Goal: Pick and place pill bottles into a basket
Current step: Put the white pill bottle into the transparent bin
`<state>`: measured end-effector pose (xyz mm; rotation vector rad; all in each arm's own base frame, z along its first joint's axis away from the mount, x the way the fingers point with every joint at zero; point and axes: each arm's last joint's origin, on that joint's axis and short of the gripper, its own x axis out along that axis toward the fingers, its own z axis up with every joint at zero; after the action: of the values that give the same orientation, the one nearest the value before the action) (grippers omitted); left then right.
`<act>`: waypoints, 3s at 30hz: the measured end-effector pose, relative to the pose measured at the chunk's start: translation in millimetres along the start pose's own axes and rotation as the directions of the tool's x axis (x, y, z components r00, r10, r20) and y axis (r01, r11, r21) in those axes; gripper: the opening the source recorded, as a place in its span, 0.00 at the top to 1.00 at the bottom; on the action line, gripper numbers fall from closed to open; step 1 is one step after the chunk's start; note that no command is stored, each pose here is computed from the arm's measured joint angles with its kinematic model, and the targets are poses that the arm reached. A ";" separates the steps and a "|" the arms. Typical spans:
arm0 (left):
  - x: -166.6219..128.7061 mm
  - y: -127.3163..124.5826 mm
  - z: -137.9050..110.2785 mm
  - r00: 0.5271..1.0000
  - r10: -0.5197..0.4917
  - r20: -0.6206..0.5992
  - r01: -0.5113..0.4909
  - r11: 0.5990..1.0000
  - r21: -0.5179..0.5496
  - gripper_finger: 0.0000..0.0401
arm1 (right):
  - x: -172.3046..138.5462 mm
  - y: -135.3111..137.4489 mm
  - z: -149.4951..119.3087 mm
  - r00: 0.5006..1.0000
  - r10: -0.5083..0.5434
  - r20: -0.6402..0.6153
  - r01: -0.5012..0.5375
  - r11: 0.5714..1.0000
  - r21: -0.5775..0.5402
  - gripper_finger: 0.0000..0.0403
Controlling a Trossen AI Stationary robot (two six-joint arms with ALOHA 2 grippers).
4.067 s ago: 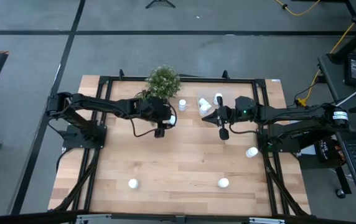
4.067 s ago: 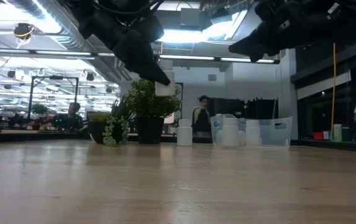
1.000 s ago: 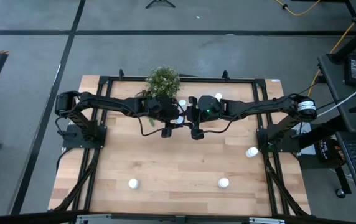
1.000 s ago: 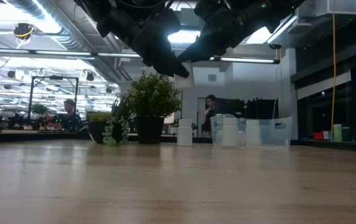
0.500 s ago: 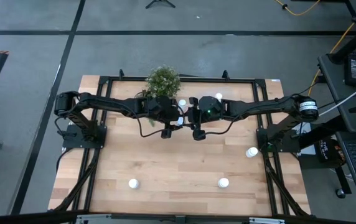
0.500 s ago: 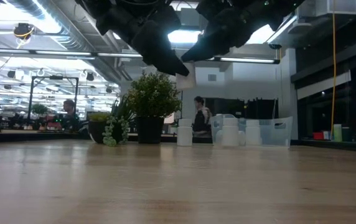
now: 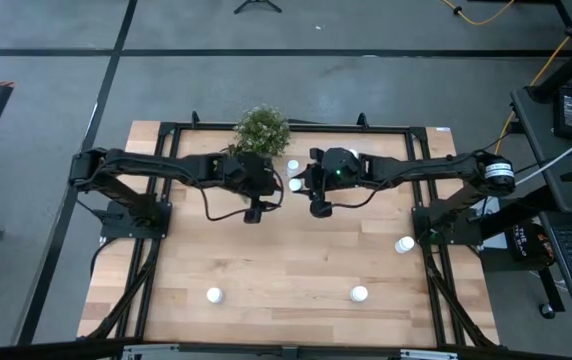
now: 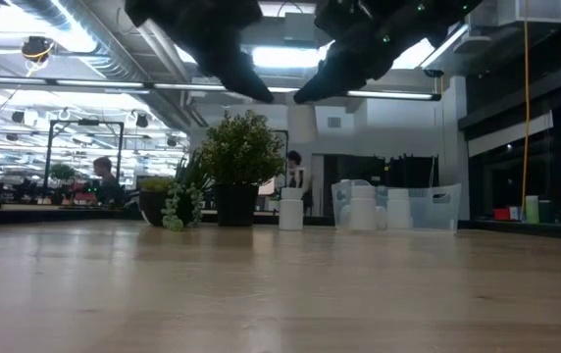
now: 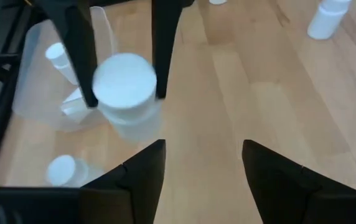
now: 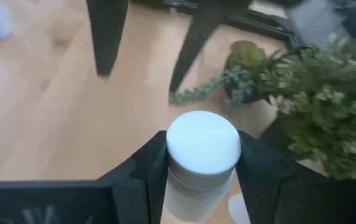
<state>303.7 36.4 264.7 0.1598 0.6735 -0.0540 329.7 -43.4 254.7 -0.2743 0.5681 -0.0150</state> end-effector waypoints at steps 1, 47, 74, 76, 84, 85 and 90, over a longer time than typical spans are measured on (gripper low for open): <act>-4.0 -0.1 0.0 1.000 0.005 -0.003 -0.005 1.000 0.011 0.50 | -1.4 -1.2 -0.7 1.000 -0.018 -0.014 0.018 1.000 0.001 0.63; -12.3 29.1 -64.6 0.959 0.163 0.230 -0.164 0.986 -0.014 0.99 | -85.0 -5.3 -94.4 0.717 -0.614 -0.330 0.693 0.582 0.424 0.63; -7.6 24.6 -79.9 0.947 0.175 0.268 -0.183 0.983 0.006 0.99 | -66.9 -5.2 -148.2 0.594 -0.672 -0.443 0.795 0.402 0.455 0.63; -7.6 24.6 -79.9 0.947 0.175 0.268 -0.183 0.983 0.006 0.99 | -62.3 -7.2 -150.3 0.589 -0.674 -0.446 0.798 0.397 0.454 0.63; -7.7 24.6 -79.9 0.948 0.174 0.267 -0.183 0.983 0.006 0.99 | -42.8 -13.5 -164.4 0.574 -0.660 -0.485 0.813 0.388 0.434 0.63; -7.6 24.6 -80.0 0.948 0.175 0.267 -0.183 0.983 0.006 0.99 | -40.2 -14.6 -165.2 0.582 -0.656 -0.480 0.807 0.393 0.441 0.63; -7.7 24.6 -79.9 0.948 0.174 0.267 -0.183 0.983 0.006 0.99 | -28.5 -20.3 -167.7 0.599 -0.667 -0.444 0.794 0.419 0.442 0.63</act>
<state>250.9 73.9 211.1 0.2376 0.3875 0.0877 217.5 -102.7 139.7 0.1430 0.5731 -1.1194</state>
